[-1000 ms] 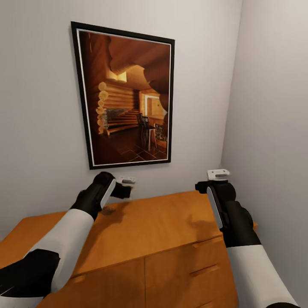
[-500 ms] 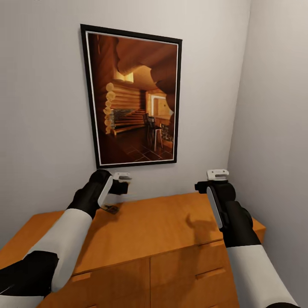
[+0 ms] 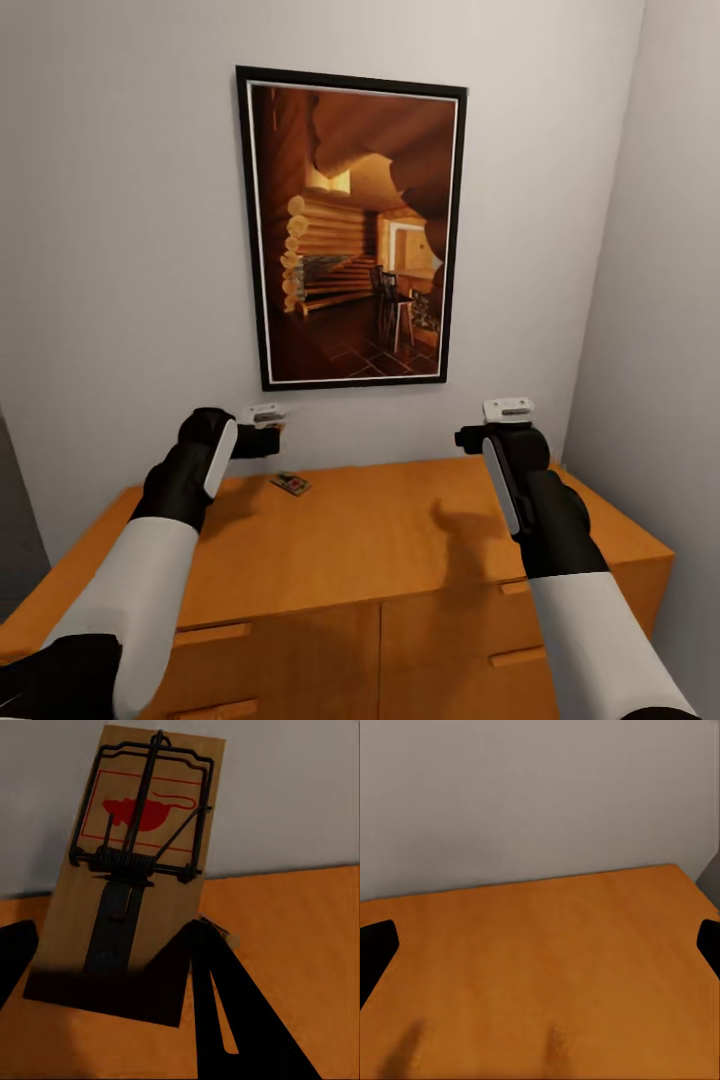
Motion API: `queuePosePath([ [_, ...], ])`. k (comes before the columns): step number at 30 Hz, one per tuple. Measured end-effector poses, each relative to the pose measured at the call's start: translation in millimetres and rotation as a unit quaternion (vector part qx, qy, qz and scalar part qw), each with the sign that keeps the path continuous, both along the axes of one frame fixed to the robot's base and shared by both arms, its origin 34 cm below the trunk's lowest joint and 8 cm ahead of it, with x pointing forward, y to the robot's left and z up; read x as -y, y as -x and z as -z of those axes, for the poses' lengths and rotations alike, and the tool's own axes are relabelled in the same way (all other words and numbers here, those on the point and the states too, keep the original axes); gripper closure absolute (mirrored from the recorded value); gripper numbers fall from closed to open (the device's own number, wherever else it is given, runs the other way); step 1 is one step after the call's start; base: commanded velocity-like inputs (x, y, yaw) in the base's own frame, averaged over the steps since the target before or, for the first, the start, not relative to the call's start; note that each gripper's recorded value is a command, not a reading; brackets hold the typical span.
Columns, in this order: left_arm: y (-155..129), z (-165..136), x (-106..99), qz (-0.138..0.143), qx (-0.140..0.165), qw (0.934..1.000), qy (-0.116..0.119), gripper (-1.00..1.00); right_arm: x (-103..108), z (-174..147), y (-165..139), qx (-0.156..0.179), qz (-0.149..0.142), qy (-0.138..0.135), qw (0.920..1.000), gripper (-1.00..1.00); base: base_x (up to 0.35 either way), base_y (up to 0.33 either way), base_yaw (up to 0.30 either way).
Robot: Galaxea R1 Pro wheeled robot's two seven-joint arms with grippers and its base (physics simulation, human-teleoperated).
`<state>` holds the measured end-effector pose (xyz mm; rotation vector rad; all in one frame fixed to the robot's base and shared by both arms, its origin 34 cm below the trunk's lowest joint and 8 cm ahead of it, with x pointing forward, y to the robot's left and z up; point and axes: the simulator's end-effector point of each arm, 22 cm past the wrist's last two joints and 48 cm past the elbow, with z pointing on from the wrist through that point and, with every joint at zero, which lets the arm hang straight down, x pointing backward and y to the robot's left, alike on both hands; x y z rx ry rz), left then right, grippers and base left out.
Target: Take the four mousetraps from the cabinet in the bathroom and place them on the bathroom floor. Make sure all four end up on the same floor surface, and ensure that at least two of them are either under or directly next to the same bathroom sink.
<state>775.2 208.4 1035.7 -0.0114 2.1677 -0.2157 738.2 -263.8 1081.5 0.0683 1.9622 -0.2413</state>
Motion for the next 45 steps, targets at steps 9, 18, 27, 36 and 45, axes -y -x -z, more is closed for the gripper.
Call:
queuePosePath([
  [9, 8, 28, -13, -0.011, -0.019, 0.9998, 0.002, 1.00, -4, 1, 0, -0.001, -0.003, -0.002, 1.0000, -1.00, 0.000, 0.000, 0.267],
  [18, 17, 54, -24, -0.018, -0.037, 0.9991, -0.004, 1.00, -17, 7, -2, -0.009, -0.016, 0.008, 0.9998, -1.00, 0.000, 0.000, 0.269],
  [27, 19, 60, -28, -0.021, -0.041, 0.9989, -0.006, 1.00, -36, 15, -3, -0.020, -0.036, 0.029, 0.9987, -1.00, 0.000, 0.000, 0.270],
  [36, 18, 59, -28, -0.021, -0.039, 0.9990, -0.006, 1.00, -40, 17, -3, -0.022, -0.041, 0.031, 0.9984, -1.00, 0.000, 0.000, 0.270],
  [45, 17, 43, -27, -0.021, -0.020, 0.9996, -0.005, 1.00, -41, 18, -4, -0.023, -0.042, 0.030, 0.9984, -1.00, 0.000, 0.000, 0.270],
])
